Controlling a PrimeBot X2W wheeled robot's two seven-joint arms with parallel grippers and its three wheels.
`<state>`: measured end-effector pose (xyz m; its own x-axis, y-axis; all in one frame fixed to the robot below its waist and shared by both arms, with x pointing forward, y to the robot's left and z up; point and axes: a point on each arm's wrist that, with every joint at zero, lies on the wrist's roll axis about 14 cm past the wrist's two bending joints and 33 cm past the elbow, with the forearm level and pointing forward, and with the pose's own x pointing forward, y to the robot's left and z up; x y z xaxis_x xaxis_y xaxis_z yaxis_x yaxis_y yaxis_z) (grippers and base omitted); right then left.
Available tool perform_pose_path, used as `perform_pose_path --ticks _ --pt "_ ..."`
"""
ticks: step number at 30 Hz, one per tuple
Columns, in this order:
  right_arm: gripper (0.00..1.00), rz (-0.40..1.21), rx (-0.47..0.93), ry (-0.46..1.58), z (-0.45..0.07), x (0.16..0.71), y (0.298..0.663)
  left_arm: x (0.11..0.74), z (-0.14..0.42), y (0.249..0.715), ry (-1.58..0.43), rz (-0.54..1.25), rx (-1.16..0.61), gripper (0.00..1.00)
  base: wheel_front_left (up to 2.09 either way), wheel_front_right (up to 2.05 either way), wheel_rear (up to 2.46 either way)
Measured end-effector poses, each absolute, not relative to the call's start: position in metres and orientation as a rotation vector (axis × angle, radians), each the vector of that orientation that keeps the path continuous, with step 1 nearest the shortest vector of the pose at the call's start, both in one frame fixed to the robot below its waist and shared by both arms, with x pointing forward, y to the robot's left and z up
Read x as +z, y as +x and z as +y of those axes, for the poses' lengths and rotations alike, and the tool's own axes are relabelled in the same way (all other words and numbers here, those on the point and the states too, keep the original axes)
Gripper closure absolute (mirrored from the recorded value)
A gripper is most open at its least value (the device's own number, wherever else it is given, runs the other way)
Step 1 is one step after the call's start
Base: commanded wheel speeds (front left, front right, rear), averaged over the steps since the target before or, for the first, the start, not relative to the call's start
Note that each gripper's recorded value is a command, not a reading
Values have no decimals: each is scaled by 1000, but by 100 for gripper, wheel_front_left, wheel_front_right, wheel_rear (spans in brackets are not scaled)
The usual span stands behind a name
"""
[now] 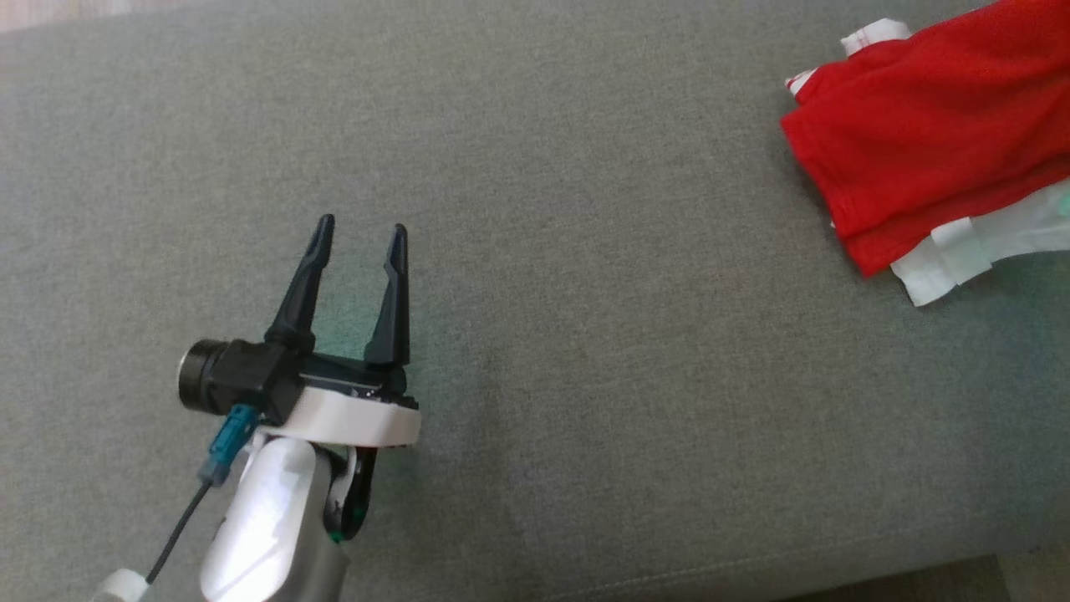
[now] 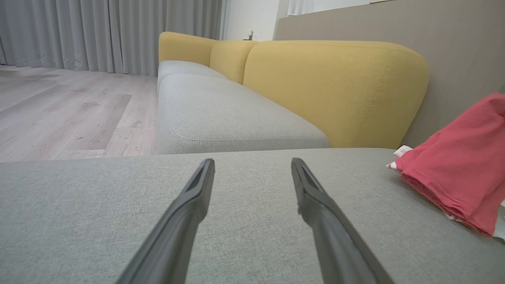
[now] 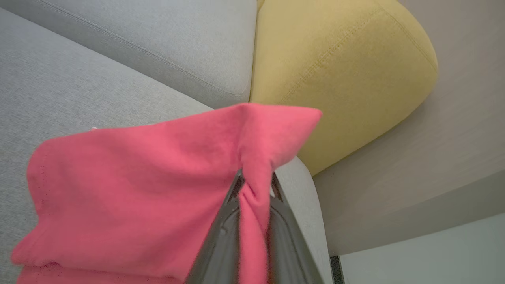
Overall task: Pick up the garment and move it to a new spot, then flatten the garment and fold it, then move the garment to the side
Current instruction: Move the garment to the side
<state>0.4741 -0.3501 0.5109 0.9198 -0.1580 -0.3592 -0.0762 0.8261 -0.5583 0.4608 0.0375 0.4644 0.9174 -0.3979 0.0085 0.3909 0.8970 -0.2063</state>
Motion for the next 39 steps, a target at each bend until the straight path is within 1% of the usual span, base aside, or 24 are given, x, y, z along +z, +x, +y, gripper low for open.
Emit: perform_pose_path --ticks 11,12,13,20,23,29,34,37,39 --pt "100 458 -141 -563 -382 499 482 453 46 466 -201 57 -393 0 0 0 0" --pt "77 463 -147 -563 -384 498 481 453 48 466 -200 57 -390 0 0 0 0" --pt "0 465 -150 -565 -385 498 481 453 49 466 -199 57 -386 0 0 0 0" --pt "0 397 -175 -552 -382 516 482 466 53 462 -189 31 -380 0 0 0 0" --pt "0 326 -151 -538 -364 533 483 477 56 457 -183 6 -373 0 0 0 0" --pt "0 112 -25 -438 -292 578 481 489 68 431 -170 -11 -338 0 0 0 0" --pt "0 -112 102 -267 -221 612 462 509 79 416 -169 -58 -302 0 0 0 0" --pt "0 -192 135 -143 -192 617 447 515 87 407 -164 -77 -277 0 0 0 0" --pt "0 -196 146 -59 -175 606 437 515 93 399 -162 -77 -258 0 0 0 0"
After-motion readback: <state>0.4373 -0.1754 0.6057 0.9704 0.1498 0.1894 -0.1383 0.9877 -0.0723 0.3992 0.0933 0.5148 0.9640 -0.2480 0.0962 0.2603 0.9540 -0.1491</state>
